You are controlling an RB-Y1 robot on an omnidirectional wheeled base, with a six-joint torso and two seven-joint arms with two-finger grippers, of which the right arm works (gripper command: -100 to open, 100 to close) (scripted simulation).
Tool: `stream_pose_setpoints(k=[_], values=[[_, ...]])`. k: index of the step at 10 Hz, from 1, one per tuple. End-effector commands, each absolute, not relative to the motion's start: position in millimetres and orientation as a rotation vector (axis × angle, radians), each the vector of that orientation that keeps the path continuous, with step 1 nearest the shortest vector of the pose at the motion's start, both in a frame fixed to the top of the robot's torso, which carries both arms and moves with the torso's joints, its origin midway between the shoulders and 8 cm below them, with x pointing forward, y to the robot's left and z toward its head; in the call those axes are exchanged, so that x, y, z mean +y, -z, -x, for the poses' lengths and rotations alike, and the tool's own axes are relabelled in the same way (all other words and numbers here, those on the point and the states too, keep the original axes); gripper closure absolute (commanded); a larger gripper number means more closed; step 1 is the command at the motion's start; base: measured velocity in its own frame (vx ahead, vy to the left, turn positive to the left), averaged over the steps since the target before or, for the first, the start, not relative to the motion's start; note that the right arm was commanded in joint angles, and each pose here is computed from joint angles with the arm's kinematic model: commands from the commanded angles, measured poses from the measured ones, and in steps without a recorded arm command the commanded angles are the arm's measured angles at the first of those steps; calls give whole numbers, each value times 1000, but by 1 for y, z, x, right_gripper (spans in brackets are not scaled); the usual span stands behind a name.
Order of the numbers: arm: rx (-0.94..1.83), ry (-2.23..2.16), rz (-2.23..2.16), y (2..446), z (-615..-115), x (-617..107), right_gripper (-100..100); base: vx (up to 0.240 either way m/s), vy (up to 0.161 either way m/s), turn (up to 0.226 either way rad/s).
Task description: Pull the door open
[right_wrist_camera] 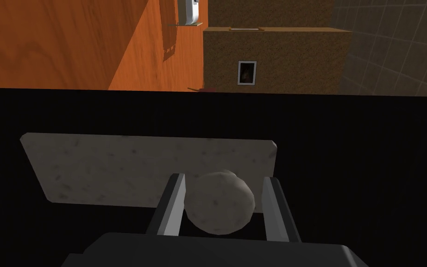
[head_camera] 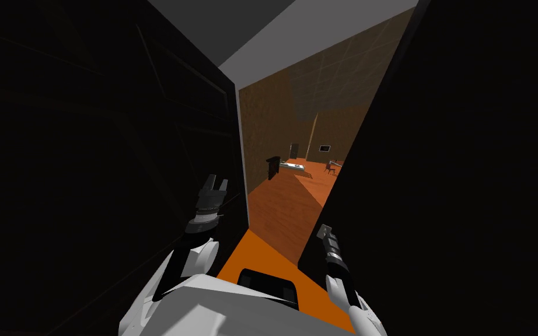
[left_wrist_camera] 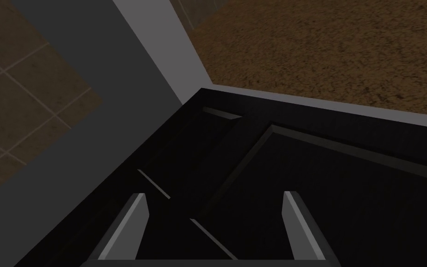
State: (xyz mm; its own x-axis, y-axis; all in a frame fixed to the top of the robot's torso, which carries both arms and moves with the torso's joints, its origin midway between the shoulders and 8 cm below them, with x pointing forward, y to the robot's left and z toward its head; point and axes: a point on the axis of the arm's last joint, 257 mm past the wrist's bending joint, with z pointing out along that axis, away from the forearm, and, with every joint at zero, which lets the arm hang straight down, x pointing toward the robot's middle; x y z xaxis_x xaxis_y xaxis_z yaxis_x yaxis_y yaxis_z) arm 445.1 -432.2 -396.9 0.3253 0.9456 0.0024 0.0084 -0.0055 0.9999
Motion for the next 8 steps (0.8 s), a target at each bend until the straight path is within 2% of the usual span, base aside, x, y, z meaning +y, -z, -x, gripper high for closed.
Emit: stream_pose_setpoints(k=[1,4,8], values=[[964,-961,-1355,395,-446,-433,100,0,0,0],[964,-961,-1355,395,-446,-433,100,0,0,0],[998,-996,-1336,395,-448,-425,100,-168,-14,78]])
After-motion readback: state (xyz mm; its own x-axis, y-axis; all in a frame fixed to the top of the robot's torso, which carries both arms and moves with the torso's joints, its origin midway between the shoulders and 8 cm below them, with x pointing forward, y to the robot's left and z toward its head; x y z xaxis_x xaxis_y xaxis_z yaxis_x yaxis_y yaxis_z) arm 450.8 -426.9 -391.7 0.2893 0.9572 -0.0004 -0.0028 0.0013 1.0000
